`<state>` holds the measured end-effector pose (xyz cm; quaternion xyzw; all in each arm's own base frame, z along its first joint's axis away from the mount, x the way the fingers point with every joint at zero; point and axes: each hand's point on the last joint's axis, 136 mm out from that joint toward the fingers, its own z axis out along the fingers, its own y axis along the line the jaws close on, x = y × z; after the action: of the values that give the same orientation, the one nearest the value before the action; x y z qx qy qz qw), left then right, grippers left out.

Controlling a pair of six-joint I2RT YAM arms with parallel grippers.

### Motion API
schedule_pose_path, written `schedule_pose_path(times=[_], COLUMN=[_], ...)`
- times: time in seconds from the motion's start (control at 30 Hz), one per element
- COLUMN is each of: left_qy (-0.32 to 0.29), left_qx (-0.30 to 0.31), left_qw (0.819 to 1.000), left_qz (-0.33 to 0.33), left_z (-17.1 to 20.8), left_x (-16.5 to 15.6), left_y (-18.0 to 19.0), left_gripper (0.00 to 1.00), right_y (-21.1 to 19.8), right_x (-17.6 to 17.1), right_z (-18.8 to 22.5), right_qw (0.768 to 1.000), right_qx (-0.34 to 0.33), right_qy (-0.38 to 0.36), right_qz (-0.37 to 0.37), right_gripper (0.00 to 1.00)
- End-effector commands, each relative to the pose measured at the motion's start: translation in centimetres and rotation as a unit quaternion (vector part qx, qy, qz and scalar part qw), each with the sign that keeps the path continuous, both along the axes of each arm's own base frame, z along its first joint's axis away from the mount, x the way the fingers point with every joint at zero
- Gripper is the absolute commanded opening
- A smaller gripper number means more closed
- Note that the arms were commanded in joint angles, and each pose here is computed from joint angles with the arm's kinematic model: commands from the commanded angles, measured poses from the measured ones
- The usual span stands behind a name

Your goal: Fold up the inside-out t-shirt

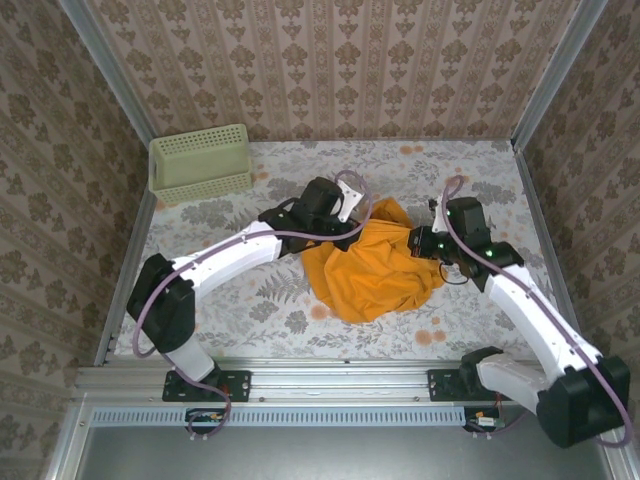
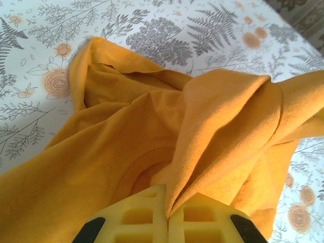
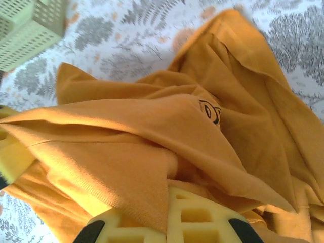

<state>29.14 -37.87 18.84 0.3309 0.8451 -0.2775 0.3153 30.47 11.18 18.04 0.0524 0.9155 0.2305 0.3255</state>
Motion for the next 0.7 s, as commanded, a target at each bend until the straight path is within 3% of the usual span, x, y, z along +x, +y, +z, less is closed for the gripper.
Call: schedule_pose_path(times=[0.0,0.17,0.33,0.43,0.67], left_qy=[-0.004,0.038,0.063,0.075,0.082], left_qx=[0.064,0.088,0.08,0.075,0.06], left_qw=[0.998,0.994,0.994,0.993,0.993], left_qz=[0.028,0.042,0.037,0.05,0.058], left_z=[-2.2,-5.6,-6.7,-7.1,-7.0], left_x=[1.6,2.7,2.6,3.1,3.6], left_y=[1.6,1.8,0.9,1.2,1.3], left_gripper=[0.0,0.0,0.0,0.0,0.0], right_y=[-1.4,-6.5,-7.6,-8.1,-4.9], right_x=[1.8,6.3,9.2,8.4,2.6], right_z=[-1.1,-6.0,-6.9,-5.2,-3.2], right_qw=[0.999,0.975,0.964,0.962,0.982], right_qx=[-0.02,-0.16,-0.204,-0.218,-0.147], right_qy=[0.043,0.119,0.122,0.108,0.077], right_qz=[-0.013,-0.102,-0.116,-0.122,-0.091], right_gripper=[0.0,0.01,0.24,0.38,0.48])
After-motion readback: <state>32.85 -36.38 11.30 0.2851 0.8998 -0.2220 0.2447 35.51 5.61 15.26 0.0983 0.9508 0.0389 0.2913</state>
